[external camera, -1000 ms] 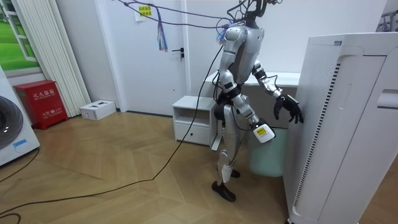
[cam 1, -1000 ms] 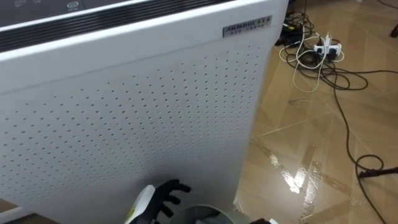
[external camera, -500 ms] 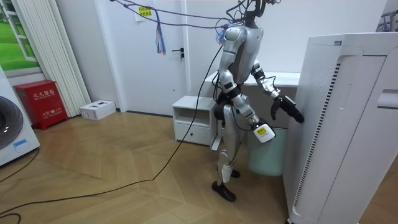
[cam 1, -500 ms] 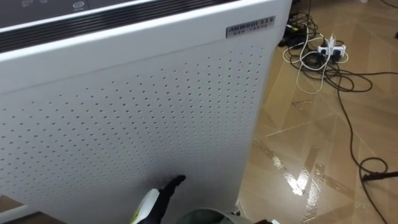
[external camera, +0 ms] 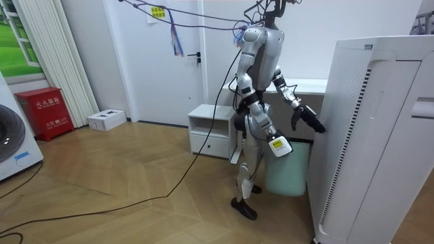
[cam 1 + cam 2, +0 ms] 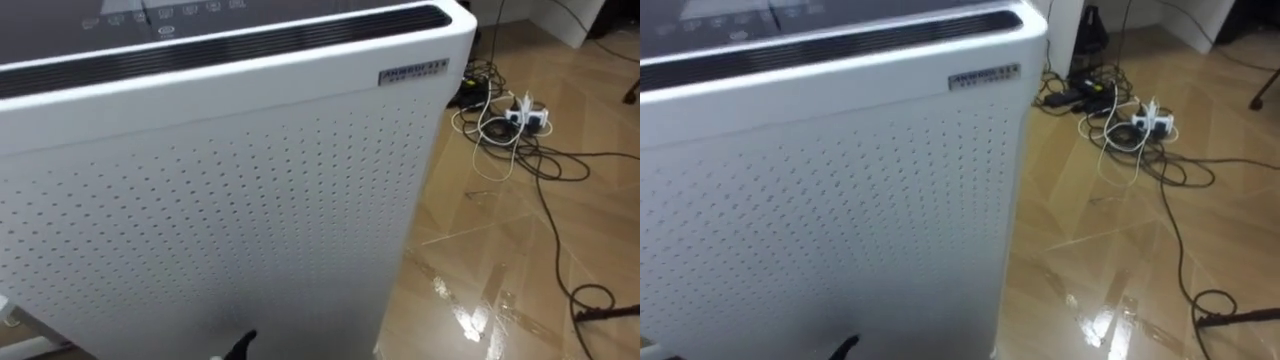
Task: Pick garbage
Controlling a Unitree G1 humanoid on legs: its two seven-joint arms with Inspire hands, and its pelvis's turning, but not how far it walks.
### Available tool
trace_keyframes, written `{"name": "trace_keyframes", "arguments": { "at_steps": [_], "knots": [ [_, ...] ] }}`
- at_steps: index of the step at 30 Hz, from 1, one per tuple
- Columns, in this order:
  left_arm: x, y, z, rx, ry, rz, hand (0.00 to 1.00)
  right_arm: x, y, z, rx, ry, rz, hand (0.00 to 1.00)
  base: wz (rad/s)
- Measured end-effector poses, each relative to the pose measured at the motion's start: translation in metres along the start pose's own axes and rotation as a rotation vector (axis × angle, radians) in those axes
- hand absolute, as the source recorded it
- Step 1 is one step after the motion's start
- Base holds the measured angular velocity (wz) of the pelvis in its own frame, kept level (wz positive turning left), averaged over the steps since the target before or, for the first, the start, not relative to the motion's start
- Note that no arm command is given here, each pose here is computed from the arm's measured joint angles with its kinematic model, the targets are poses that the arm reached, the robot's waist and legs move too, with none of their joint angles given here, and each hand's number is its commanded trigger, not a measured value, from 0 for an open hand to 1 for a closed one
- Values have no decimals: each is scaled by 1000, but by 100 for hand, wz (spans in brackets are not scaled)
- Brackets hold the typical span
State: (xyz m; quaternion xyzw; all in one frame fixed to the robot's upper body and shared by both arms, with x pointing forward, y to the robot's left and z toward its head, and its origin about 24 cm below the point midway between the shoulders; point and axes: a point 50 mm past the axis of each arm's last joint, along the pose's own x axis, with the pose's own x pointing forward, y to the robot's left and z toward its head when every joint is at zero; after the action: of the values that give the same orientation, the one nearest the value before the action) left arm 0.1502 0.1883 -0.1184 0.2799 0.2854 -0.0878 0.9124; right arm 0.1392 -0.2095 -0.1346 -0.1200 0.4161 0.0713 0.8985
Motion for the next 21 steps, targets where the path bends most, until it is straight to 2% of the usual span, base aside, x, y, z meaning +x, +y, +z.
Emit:
{"name": "trace_keyframes", "arguments": {
  "at_steps": [2,5,11,17,21],
  "knots": [
    [-13,-3,-29,-36,126,4,0,-5,-8,-18,99,59,-58,100,0],
    [-28,0,-54,-129,239,51,0,-15,-15,-41,208,118,-119,100,15],
    [-55,-1,-93,-316,444,144,0,-26,-23,-66,308,211,-215,100,2],
    [-73,-1,-112,-415,565,210,0,-34,-24,-79,356,254,-259,100,0],
    [-84,-7,-123,-505,661,249,0,-37,-25,-87,417,294,-290,100,0]
  ]
}}
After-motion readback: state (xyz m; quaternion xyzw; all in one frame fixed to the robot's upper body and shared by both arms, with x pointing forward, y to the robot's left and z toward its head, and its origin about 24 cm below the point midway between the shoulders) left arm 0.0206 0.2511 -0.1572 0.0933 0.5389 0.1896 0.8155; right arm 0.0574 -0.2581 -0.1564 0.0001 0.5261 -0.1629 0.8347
